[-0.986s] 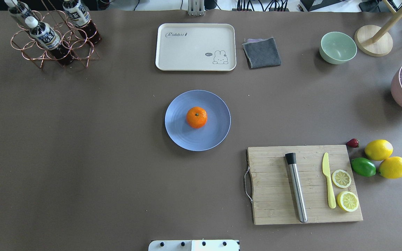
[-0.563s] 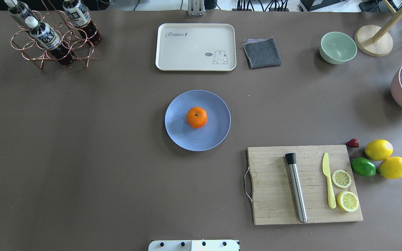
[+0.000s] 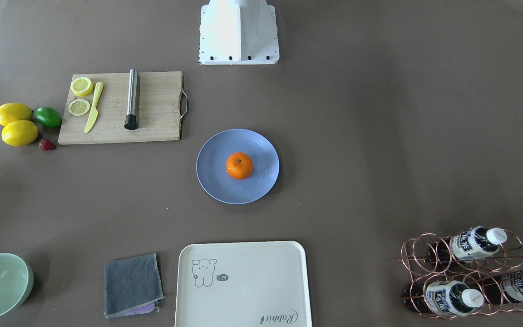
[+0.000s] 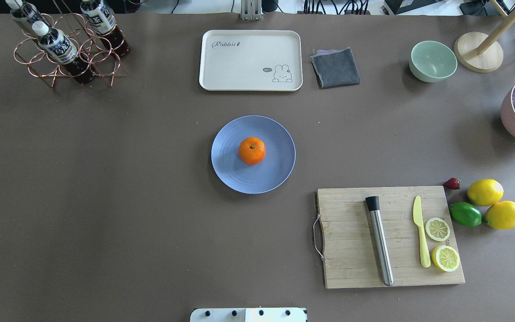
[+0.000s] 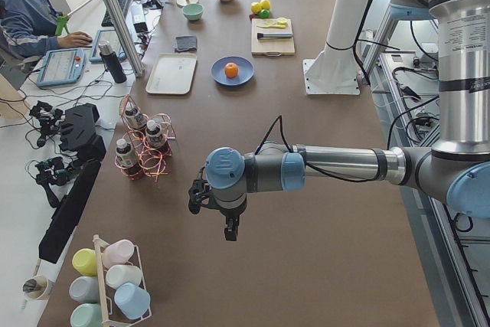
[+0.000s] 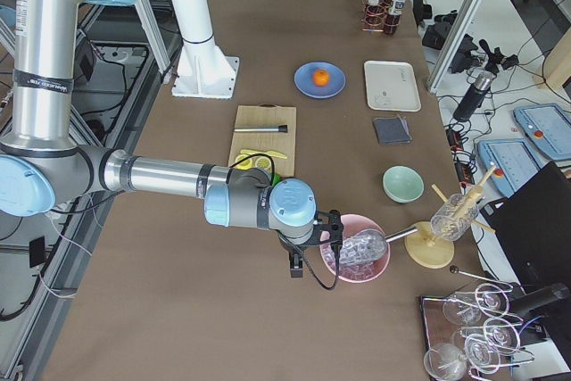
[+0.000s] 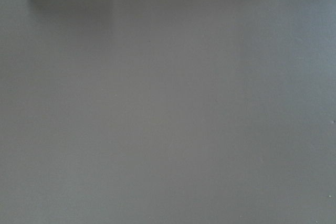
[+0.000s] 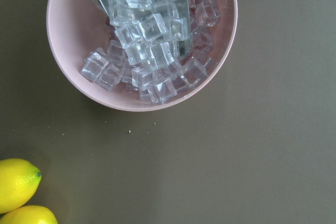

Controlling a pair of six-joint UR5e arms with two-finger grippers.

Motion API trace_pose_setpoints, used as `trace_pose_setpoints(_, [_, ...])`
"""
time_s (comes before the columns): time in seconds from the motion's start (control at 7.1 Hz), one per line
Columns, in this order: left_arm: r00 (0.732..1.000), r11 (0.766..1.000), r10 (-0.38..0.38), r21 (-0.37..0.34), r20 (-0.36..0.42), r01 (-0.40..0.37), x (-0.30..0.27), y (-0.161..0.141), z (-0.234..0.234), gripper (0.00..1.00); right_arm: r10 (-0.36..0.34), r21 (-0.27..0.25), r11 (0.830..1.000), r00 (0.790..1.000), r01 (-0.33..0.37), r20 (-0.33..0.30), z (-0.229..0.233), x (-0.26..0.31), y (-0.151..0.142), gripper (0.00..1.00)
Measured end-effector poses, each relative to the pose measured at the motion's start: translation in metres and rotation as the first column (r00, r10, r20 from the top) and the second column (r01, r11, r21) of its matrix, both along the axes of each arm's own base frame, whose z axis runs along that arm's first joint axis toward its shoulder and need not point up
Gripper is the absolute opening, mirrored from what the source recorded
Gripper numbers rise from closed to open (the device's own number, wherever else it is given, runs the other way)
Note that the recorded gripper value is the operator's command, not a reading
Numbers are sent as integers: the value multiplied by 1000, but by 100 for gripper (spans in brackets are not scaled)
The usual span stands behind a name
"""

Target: Pick orange to plate

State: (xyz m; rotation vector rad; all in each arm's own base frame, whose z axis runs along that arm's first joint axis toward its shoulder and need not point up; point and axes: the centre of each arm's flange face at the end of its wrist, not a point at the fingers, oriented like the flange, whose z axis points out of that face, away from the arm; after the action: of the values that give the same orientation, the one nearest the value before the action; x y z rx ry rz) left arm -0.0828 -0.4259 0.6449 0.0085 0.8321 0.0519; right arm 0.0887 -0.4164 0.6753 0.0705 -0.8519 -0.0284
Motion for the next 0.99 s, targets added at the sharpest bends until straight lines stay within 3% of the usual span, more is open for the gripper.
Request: trace_pose_setpoints(0.99, [1000,1000,0,-6,-2,0,0,0,3,98,-10,-17,1000,1000,10,4,7,-5,5,100])
